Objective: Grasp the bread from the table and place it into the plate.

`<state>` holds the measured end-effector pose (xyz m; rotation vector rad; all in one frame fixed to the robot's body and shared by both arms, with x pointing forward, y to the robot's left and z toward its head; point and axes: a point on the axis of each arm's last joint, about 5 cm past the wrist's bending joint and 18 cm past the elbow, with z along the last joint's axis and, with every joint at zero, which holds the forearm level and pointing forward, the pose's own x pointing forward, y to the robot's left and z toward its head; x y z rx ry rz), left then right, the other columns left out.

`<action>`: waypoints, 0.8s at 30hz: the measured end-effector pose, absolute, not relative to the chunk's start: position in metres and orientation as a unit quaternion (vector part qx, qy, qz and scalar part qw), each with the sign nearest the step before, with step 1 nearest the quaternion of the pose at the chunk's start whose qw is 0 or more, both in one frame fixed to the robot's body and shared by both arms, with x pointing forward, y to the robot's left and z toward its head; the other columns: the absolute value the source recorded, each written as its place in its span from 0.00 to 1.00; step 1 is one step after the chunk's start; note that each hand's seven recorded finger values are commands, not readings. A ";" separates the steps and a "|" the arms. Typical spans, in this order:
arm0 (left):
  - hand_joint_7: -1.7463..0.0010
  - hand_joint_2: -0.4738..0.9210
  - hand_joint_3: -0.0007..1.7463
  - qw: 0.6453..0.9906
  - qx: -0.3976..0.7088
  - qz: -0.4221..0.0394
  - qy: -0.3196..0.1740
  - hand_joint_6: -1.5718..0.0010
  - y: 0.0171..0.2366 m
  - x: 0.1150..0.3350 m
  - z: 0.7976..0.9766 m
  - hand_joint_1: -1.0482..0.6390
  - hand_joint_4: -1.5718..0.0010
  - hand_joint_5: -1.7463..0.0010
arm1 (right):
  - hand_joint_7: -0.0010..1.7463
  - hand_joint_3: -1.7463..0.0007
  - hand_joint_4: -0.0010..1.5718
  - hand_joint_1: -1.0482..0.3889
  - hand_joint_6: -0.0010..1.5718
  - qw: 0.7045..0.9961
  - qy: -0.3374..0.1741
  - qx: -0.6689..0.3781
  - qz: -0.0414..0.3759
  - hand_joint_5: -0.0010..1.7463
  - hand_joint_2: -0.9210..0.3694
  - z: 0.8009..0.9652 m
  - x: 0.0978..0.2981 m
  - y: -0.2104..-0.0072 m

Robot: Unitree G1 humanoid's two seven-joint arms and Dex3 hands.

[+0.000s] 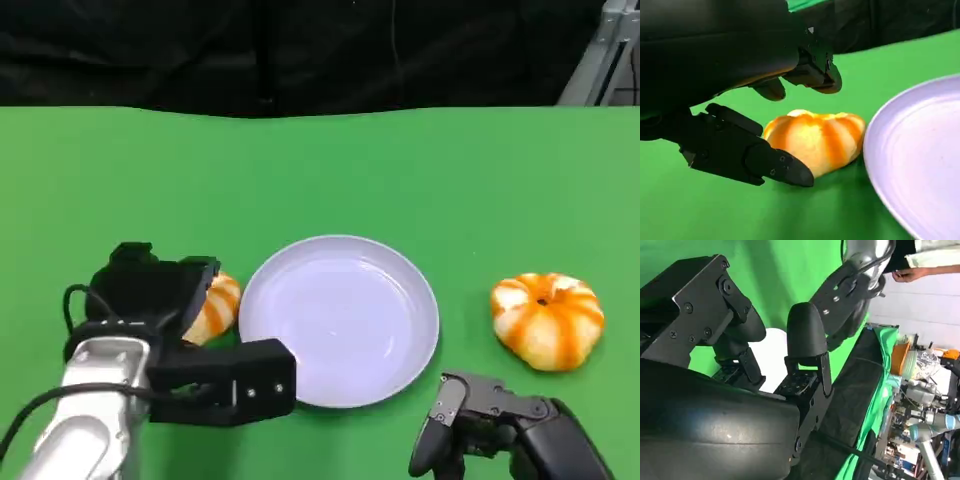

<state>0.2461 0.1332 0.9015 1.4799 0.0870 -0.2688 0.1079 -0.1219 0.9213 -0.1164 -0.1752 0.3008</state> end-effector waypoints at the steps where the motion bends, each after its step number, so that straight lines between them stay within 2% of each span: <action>1: 0.99 0.97 0.00 0.723 0.678 -0.126 0.044 0.74 0.132 0.248 0.899 0.30 0.94 0.65 | 0.84 0.16 0.56 0.87 0.48 0.983 -0.087 -0.057 0.150 0.96 0.46 0.921 0.108 -0.122; 8: 1.00 0.99 0.00 0.703 0.694 -0.141 0.070 0.74 0.126 0.261 0.881 0.34 0.91 0.74 | 0.84 0.17 0.55 0.87 0.47 0.983 -0.087 -0.055 0.151 0.97 0.46 0.921 0.107 -0.122; 10: 1.00 0.99 0.00 0.706 0.688 -0.152 0.073 0.72 0.127 0.265 0.877 0.36 0.84 0.80 | 0.84 0.17 0.55 0.88 0.47 0.983 -0.086 -0.054 0.152 0.97 0.46 0.921 0.107 -0.122; 11: 0.99 0.99 0.00 0.708 0.685 -0.158 0.070 0.66 0.128 0.267 0.876 0.39 0.74 0.83 | 0.83 0.17 0.56 0.87 0.47 0.983 -0.085 -0.054 0.152 0.97 0.46 0.920 0.107 -0.121; 13: 0.99 1.00 0.00 0.711 0.680 -0.165 0.063 0.62 0.130 0.272 0.875 0.41 0.68 0.86 | 0.83 0.18 0.56 0.87 0.47 0.983 -0.087 -0.055 0.153 0.97 0.46 0.920 0.107 -0.121; 14: 0.94 0.97 0.00 0.714 0.678 -0.166 0.060 0.41 0.131 0.274 0.874 0.43 0.55 0.42 | 0.83 0.18 0.56 0.88 0.47 0.983 -0.088 -0.055 0.153 0.97 0.45 0.920 0.107 -0.121; 15: 0.93 0.96 0.00 0.719 0.673 -0.163 0.054 0.34 0.133 0.275 0.872 0.43 0.52 0.23 | 0.83 0.19 0.55 0.88 0.47 0.982 -0.089 -0.055 0.154 0.96 0.44 0.921 0.107 -0.120; 16: 0.77 0.97 0.00 0.727 0.667 -0.155 0.047 0.35 0.135 0.275 0.870 0.45 0.49 0.12 | 0.82 0.19 0.55 0.88 0.47 0.982 -0.091 -0.055 0.155 0.97 0.44 0.921 0.106 -0.120; 17: 0.44 0.98 0.00 0.737 0.660 -0.143 0.037 0.47 0.137 0.275 0.868 0.47 0.48 0.05 | 0.82 0.19 0.55 0.88 0.47 0.982 -0.091 -0.054 0.155 0.97 0.44 0.921 0.106 -0.120; 19: 0.16 0.99 0.04 0.749 0.650 -0.123 0.019 0.59 0.140 0.274 0.865 0.48 0.48 0.01 | 0.82 0.20 0.55 0.87 0.47 0.983 -0.088 -0.054 0.155 0.97 0.43 0.920 0.105 -0.120; 20: 0.08 1.00 0.06 0.752 0.649 -0.117 0.013 0.63 0.141 0.273 0.865 0.48 0.48 0.01 | 0.82 0.20 0.55 0.87 0.47 0.983 -0.088 -0.054 0.155 0.97 0.44 0.920 0.105 -0.120; 22: 0.12 1.00 0.06 0.756 0.646 -0.106 0.003 0.62 0.142 0.270 0.863 0.47 0.47 0.00 | 0.82 0.20 0.55 0.87 0.47 0.982 -0.092 -0.055 0.154 0.96 0.44 0.920 0.105 -0.120; 23: 0.19 1.00 0.06 0.757 0.646 -0.100 -0.004 0.61 0.143 0.269 0.864 0.47 0.46 0.00 | 0.82 0.20 0.55 0.86 0.47 0.982 -0.094 -0.055 0.153 0.96 0.44 0.920 0.105 -0.121; 24: 0.22 1.00 0.06 0.757 0.647 -0.092 -0.008 0.60 0.144 0.267 0.865 0.46 0.46 0.00 | 0.82 0.20 0.55 0.86 0.47 0.982 -0.094 -0.056 0.153 0.95 0.44 0.919 0.106 -0.121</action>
